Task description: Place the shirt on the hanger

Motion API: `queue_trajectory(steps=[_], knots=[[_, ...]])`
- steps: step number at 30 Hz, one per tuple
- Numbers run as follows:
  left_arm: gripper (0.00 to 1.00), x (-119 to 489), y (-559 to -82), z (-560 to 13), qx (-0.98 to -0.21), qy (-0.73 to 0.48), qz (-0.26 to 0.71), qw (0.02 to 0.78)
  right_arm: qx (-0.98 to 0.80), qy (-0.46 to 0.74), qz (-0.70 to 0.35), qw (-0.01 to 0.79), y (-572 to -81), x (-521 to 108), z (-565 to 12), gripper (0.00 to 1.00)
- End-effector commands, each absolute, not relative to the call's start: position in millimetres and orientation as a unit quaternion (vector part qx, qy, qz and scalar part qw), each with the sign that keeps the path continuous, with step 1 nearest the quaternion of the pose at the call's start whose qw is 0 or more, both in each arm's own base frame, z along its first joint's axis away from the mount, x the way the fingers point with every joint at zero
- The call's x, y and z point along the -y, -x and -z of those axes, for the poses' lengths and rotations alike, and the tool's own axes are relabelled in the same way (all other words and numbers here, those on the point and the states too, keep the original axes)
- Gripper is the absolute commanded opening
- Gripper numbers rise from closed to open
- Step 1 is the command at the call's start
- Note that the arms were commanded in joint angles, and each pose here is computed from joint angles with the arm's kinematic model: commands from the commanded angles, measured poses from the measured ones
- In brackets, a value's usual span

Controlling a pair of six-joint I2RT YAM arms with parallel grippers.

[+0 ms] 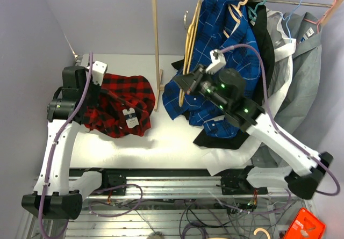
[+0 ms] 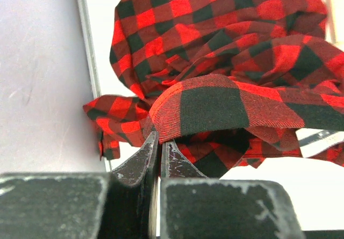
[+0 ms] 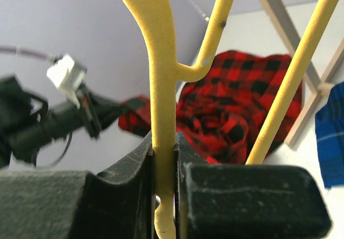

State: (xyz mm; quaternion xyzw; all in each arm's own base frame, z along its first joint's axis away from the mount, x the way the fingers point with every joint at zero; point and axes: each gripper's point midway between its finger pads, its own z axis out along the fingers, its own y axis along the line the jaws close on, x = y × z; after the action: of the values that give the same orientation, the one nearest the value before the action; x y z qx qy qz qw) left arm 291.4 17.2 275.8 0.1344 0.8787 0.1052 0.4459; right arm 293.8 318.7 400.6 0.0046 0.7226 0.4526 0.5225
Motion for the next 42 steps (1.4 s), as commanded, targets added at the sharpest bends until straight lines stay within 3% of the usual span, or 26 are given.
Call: queue_trajectory(steps=[1,4,8,18,26,33,42], knots=[[0.07,21.2,-287.5,-298.8,-0.856,-0.229,-0.018,0.464,-0.693,0.081,-0.510,0.504,-233.7,-304.0,-406.8,0.00],[0.07,49.0,-281.3,-302.5,-0.836,-0.294,0.046,0.462,-0.686,0.146,-0.581,0.414,-180.3,-311.4,-389.1,0.00],[0.07,41.4,-304.3,-311.6,-0.833,-0.287,0.014,0.473,-0.632,0.231,-0.676,0.300,-108.7,-308.8,-375.9,0.00],[0.07,12.1,-346.2,-310.0,-0.853,-0.221,-0.103,0.462,-0.467,0.377,-0.773,0.204,-2.0,-251.8,-377.3,0.00],[0.07,41.3,-352.1,-317.1,-0.852,-0.228,-0.074,0.465,-0.514,0.353,-0.776,0.088,8.4,-255.6,-305.5,0.00],[0.07,47.4,-341.5,-316.6,-0.857,-0.238,-0.066,0.453,-0.576,0.335,-0.736,0.119,-23.7,-284.6,-252.1,0.00],[0.07,48.3,-318.8,-316.5,-0.857,-0.256,-0.053,0.445,-0.573,0.331,-0.737,0.135,-43.9,-303.6,-248.3,0.00]])
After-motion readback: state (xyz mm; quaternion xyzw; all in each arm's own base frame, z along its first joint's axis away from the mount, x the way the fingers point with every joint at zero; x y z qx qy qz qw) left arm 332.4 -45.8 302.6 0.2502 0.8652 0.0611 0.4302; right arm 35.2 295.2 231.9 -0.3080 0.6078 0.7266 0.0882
